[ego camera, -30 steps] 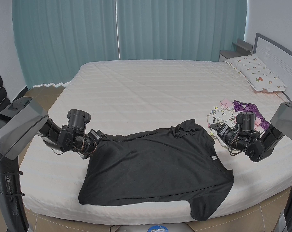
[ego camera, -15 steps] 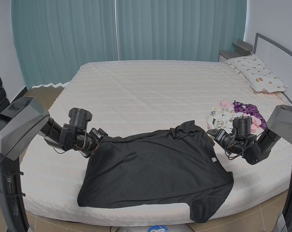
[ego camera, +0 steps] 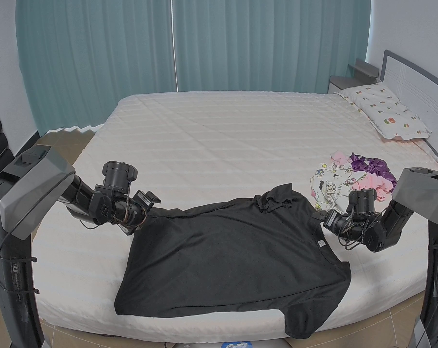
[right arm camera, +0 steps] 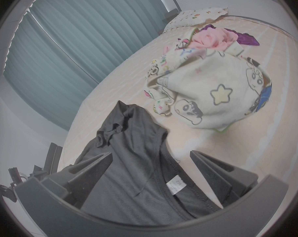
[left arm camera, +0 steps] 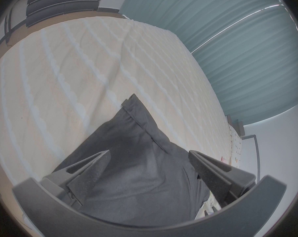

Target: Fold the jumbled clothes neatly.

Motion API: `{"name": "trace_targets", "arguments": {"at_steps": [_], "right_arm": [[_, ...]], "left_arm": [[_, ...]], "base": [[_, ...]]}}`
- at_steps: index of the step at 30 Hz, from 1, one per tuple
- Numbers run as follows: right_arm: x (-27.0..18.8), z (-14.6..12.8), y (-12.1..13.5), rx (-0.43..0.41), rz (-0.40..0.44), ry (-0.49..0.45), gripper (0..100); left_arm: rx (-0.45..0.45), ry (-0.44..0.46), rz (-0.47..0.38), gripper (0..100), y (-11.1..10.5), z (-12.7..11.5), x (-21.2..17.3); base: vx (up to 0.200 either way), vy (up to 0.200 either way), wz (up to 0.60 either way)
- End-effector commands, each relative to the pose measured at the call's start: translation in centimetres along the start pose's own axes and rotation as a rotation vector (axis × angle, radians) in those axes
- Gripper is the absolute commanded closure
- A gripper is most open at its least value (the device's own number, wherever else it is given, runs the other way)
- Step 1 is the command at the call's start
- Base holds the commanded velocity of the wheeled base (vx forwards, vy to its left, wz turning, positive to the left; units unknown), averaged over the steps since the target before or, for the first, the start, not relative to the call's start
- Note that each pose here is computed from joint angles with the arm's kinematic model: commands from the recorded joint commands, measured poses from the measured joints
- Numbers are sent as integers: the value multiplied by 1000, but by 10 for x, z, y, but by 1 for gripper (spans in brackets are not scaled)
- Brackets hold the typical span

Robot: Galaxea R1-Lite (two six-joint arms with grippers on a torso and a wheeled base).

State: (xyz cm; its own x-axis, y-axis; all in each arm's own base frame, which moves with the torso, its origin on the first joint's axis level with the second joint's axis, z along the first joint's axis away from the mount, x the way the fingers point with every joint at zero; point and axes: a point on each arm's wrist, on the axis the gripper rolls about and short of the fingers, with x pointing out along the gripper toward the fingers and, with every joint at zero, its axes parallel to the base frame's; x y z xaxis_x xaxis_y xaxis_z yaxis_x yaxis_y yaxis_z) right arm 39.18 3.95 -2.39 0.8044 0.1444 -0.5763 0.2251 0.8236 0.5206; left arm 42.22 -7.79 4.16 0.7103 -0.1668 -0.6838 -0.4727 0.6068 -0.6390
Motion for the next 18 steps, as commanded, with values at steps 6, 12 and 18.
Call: {"name": "trace_targets", "arguments": {"at_steps": [6, 12, 18], "right_arm": [[-6, -10, -5, 3, -23, 26, 0], [-8, -11, -7, 8, -29, 27, 0], [-8, -11, -7, 7, -29, 29, 0]], "left_arm": [[19, -55, 6, 0, 2, 30, 43], [26, -58, 13, 0, 0, 33, 63], [29, -106, 38, 0, 0, 36, 77]], "base": [[0, 0, 0], [0, 0, 0], [0, 0, 0]]}}
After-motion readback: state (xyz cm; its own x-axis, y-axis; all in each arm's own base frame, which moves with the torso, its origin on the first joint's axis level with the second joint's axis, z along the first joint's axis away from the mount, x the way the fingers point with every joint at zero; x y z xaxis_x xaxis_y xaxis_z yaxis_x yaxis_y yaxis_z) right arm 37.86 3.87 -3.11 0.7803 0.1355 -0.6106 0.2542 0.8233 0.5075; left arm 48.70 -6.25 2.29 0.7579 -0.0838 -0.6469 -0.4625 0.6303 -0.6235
